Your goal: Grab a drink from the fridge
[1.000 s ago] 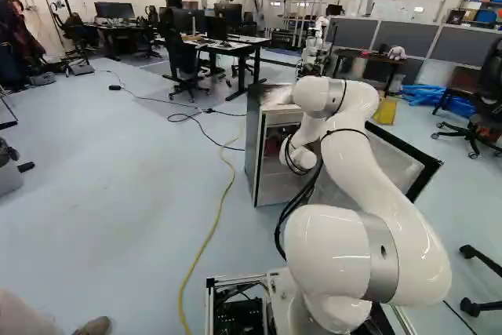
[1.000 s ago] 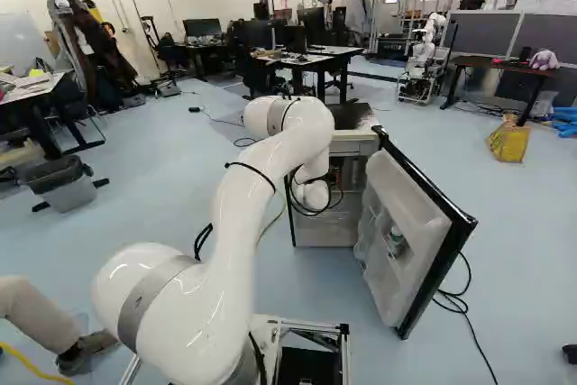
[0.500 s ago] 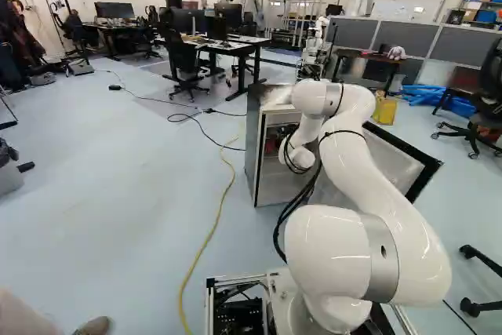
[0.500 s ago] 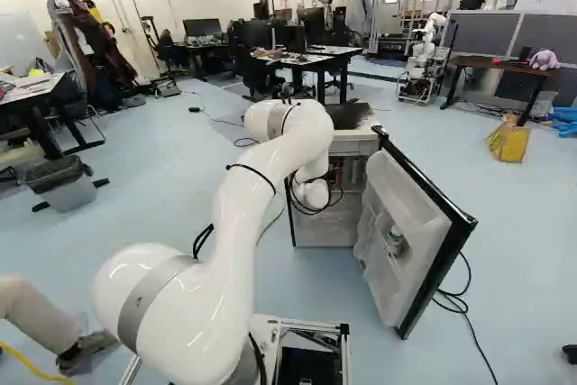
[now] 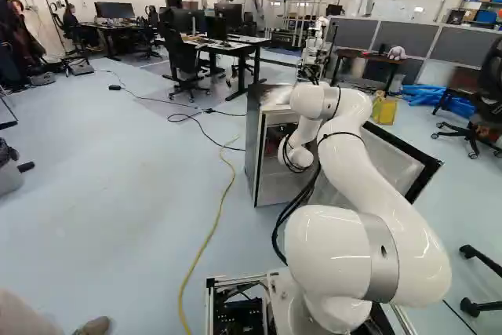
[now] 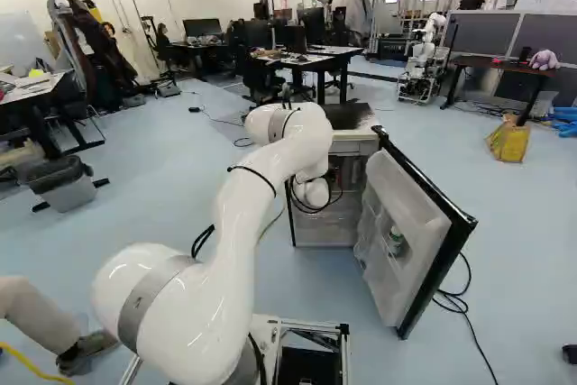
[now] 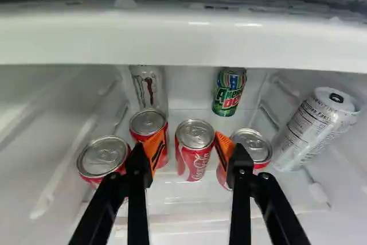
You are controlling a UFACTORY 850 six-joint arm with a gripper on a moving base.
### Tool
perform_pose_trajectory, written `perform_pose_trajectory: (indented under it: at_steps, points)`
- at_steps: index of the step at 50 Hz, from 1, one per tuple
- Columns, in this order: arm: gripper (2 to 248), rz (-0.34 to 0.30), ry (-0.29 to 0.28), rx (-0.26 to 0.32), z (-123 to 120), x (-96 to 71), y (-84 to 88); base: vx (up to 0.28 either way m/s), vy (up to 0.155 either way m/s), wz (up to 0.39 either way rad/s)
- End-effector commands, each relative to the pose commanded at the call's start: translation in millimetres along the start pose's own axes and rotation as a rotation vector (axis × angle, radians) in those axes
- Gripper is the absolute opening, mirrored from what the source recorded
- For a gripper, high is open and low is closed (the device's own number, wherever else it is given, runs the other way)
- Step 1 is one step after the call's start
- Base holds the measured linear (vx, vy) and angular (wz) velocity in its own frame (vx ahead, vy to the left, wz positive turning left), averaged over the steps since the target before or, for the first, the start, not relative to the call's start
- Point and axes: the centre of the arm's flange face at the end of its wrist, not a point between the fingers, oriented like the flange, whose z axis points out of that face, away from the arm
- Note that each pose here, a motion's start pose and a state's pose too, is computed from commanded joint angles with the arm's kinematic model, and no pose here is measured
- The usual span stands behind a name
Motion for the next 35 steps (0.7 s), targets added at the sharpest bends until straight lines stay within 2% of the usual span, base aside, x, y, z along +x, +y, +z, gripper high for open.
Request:
perform_pose_trajectory:
  at_steps: [19, 35]
  points:
    - [143, -0.002, 0.006, 0.000, 3.7, 0.1, 0.0, 0.000, 0.000, 0.000]
    - [143, -0.001, 0.002, 0.001, 6.9, -8.7, -0.5, 0.000, 0.000, 0.000]
